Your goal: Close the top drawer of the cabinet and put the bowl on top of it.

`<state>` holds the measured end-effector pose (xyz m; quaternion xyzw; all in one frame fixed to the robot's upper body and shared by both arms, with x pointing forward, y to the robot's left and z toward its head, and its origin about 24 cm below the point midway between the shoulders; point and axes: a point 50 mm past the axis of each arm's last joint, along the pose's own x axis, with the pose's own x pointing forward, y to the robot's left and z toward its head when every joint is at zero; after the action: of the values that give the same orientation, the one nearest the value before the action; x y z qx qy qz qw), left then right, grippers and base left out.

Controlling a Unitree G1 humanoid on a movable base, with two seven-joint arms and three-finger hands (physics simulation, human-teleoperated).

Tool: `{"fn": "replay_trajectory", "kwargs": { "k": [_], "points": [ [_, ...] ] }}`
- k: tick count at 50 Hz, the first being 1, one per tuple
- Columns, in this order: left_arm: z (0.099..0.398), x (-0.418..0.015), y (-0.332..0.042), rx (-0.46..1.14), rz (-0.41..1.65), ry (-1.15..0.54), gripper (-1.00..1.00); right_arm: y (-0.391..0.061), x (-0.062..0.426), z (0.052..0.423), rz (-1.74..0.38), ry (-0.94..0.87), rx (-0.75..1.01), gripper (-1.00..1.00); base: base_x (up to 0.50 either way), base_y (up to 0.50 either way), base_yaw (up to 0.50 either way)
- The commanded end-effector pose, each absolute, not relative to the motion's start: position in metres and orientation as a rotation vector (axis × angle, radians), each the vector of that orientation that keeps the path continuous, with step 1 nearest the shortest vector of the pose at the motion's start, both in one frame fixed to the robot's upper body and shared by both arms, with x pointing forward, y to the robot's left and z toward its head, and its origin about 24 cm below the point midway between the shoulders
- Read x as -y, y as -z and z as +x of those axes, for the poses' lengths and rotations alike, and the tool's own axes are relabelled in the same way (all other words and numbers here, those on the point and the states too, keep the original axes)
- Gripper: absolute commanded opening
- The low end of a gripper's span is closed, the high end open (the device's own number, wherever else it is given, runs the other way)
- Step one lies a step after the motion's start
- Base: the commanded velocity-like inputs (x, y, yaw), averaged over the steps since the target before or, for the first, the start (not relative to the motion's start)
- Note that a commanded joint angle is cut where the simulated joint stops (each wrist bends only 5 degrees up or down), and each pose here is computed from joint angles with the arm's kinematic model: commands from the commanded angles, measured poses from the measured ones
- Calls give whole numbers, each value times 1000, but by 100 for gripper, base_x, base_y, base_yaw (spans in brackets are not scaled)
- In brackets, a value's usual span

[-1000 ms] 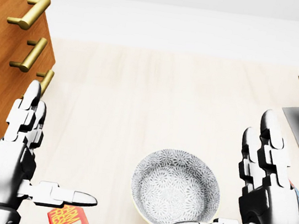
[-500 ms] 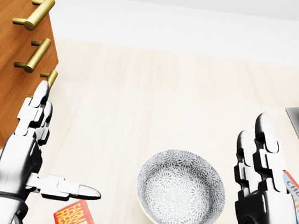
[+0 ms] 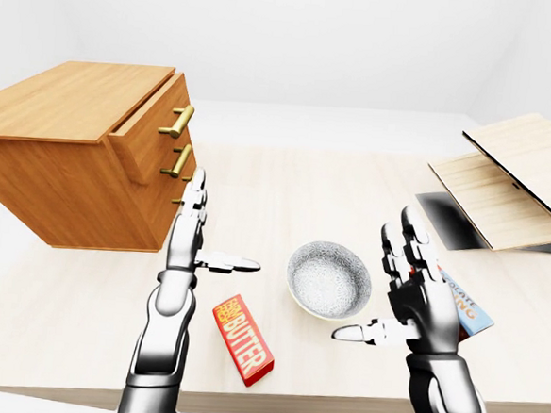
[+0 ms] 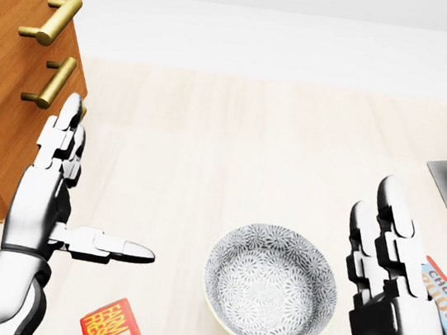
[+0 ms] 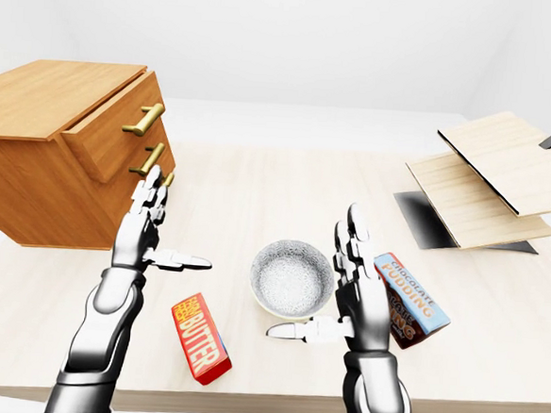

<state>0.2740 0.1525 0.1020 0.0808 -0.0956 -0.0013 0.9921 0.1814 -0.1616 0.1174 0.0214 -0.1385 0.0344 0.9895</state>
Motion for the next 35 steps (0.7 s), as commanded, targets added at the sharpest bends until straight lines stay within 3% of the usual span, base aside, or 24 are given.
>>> {"fn": "replay_trajectory", "kwargs": {
  "k": [1, 20, 35],
  "points": [
    [286, -158, -113, 222, 160, -3, 100, -118, 163, 180, 48, -75, 279, 100, 0, 0, 0],
    [289, -165, -159, 402, 169, -5, 100, -120, 163, 181, 52, -78, 281, 100, 0, 0, 0],
    [303, -175, -167, 403, 165, -21, 100, -124, 165, 176, 56, -76, 292, 100, 0, 0, 0]
  ]
}}
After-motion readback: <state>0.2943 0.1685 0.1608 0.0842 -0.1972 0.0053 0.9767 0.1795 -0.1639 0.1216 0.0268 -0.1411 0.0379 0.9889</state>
